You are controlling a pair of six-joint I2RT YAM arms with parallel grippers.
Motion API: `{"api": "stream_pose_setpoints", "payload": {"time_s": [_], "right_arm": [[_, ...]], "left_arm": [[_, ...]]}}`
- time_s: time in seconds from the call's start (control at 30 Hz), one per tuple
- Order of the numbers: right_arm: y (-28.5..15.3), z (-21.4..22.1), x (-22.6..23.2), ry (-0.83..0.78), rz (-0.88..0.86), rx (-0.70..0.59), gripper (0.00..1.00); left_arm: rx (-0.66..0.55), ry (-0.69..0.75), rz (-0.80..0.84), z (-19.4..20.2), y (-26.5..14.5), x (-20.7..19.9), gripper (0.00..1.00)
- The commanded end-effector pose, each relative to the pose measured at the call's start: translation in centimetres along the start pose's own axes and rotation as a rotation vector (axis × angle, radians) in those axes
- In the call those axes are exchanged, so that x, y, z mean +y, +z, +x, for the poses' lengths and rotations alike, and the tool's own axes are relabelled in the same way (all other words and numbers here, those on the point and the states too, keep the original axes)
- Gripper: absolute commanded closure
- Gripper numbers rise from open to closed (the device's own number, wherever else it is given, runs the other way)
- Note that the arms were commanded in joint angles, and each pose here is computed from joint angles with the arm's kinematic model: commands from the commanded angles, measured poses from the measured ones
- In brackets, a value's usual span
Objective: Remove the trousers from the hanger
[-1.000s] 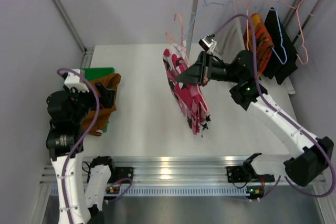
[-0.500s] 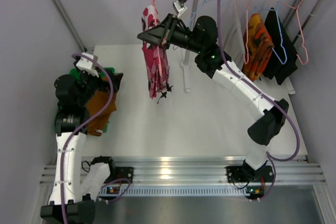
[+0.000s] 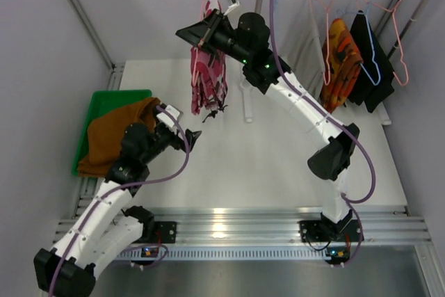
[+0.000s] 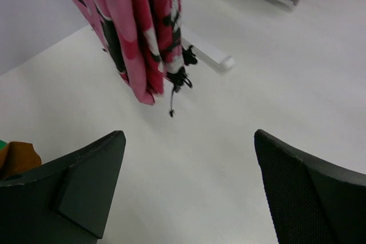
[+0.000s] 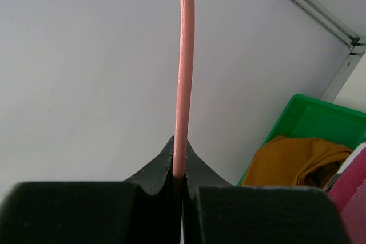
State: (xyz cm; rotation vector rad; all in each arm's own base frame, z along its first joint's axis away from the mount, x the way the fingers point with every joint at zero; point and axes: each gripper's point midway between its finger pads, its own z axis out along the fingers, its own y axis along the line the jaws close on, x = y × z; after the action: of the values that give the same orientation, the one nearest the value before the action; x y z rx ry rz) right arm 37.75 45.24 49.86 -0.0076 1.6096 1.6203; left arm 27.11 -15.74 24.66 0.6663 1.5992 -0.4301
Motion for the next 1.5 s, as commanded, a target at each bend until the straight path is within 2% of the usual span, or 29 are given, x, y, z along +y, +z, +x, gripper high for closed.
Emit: {"api": "stream_pose_setpoints", "payload": {"time_s": [0.0,0.07,0.13,0.17,0.2,0.3,0.4,0.57,0.7,1.03,1.2,1.47], "right_arm": [[-2.1,-3.6,9.5,-0.110,-0.206,-0.143,1.00],[-2.3,-3.4,9.6,-0.110,-0.208,-0.136,1.00],[-2.5,-3.4,9.7,-0.108,-0.210,-0.133,1.00],[-2.7,-3.5,10.1,-0.107,-0.217,-0.132,1.00],[-2.9,-3.6,10.4,-0.108,-0.221,-0.135,1.00],[-3.5,-4.0,11.4,-0.117,-0.232,-0.146,1.00],[-4.2,-4.4,12.4,-0.118,-0.242,-0.156,1.00],[-5.1,-4.5,13.6,-0.108,-0.260,-0.153,1.00],[-5.6,-4.5,14.6,-0.106,-0.282,-0.148,1.00],[-7.1,-5.4,16.9,-0.145,-0.328,-0.177,1.00],[-7.1,-4.9,16.6,-0.127,-0.321,-0.153,1.00],[-6.7,-4.3,16.0,-0.098,-0.311,-0.129,1.00]], "left_arm": [[-0.167,-0.004,-0.136,-4.4,2.1,2.9,0.01],[-0.210,-0.012,-0.191,-5.8,3.1,4.3,0.01],[-0.187,-0.025,-0.227,-5.0,4.7,5.4,0.01],[-0.208,-0.025,-0.243,-6.0,5.2,5.9,0.01],[-0.184,-0.020,-0.234,-5.1,6.1,6.0,0.01],[-0.226,0.012,-0.158,-5.3,6.9,4.8,0.01],[-0.213,0.009,-0.135,-4.8,7.6,4.5,0.01],[-0.196,0.054,-0.240,-4.6,7.9,6.7,0.02],[-0.160,0.137,-0.302,-4.1,8.0,8.0,0.09],[-0.096,0.199,-0.240,-0.6,7.2,6.8,0.05],[-0.073,0.223,-0.256,0.7,7.8,7.3,0.05],[-0.146,0.174,-0.254,-2.4,9.0,7.7,0.02]]}}
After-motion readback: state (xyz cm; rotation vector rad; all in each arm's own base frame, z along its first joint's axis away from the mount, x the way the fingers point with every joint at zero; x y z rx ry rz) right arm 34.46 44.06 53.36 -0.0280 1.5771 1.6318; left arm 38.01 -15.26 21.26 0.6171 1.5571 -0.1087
